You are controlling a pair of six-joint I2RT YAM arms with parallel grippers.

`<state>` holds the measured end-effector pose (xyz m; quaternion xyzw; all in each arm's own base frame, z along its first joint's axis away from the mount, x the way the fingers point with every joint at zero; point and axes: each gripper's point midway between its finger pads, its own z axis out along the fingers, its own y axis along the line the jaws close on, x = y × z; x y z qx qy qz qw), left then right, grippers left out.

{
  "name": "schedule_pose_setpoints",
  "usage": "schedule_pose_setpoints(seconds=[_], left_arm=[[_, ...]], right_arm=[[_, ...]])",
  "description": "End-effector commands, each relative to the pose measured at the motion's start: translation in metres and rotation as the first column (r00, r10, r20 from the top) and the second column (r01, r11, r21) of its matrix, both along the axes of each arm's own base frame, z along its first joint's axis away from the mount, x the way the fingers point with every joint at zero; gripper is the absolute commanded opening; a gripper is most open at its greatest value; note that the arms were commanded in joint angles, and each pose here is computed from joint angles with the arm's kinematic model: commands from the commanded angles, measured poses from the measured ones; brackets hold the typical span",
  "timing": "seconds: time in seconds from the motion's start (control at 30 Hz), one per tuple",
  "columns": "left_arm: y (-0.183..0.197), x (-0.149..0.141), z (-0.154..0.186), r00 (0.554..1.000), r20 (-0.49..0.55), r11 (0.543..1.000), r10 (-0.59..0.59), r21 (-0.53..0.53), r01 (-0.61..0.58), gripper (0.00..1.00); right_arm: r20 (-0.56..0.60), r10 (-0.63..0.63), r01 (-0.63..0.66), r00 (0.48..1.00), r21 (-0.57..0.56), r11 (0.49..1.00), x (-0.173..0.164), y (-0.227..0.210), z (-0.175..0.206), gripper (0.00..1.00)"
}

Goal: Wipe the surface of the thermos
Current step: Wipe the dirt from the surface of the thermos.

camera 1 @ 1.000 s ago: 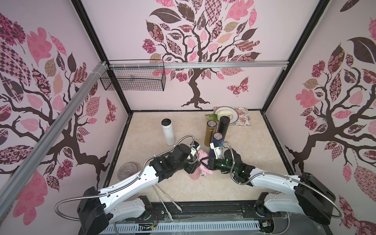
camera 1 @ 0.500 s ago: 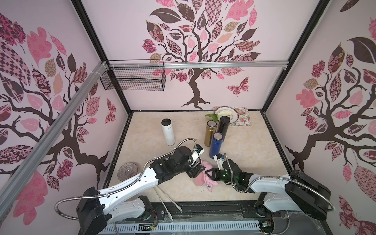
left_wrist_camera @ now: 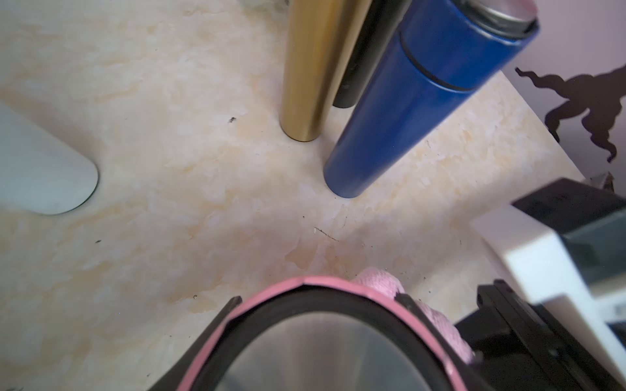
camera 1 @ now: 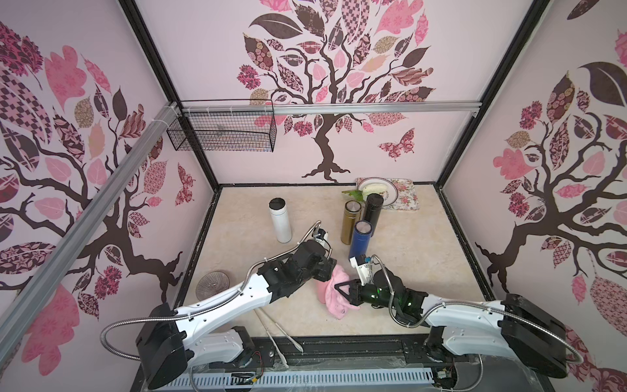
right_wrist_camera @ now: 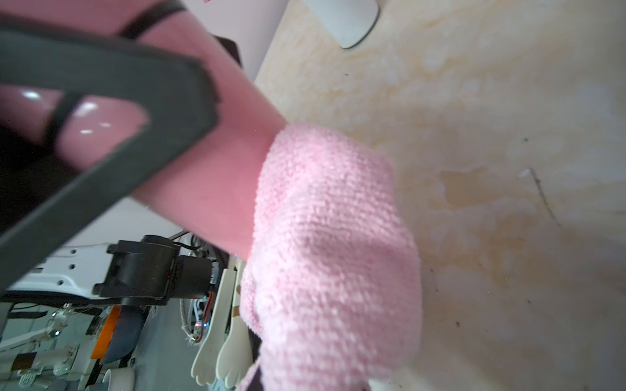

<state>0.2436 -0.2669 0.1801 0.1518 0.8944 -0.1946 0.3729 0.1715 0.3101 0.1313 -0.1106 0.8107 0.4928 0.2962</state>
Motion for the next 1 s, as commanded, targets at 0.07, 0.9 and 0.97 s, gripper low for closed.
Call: schedule_pose_setpoints(seconds=[0.07,0.9,0.97], left_arm=[[0.013,0.002,-0.010,0.975,-0.109,0.979,0.193,-0.043,-0.199,0.00],[0.019,-0.006,0.000,0.939,-0.201,0.929,0.280,-0.191,-0.318,0.00],[0.020,-0.006,0.002,0.940,-0.194,0.931,0.279,-0.186,-0.315,0.00]], right_arm=[[0.061,0.024,-0.027,0.998,0.047,0.999,0.002,0.013,0.018,0.00],[0.168,-0.289,0.317,0.943,-0.178,0.932,0.054,0.024,-0.020,0.00],[0.122,-0.326,0.347,0.937,-0.234,0.908,0.050,0.007,-0.044,0.00]])
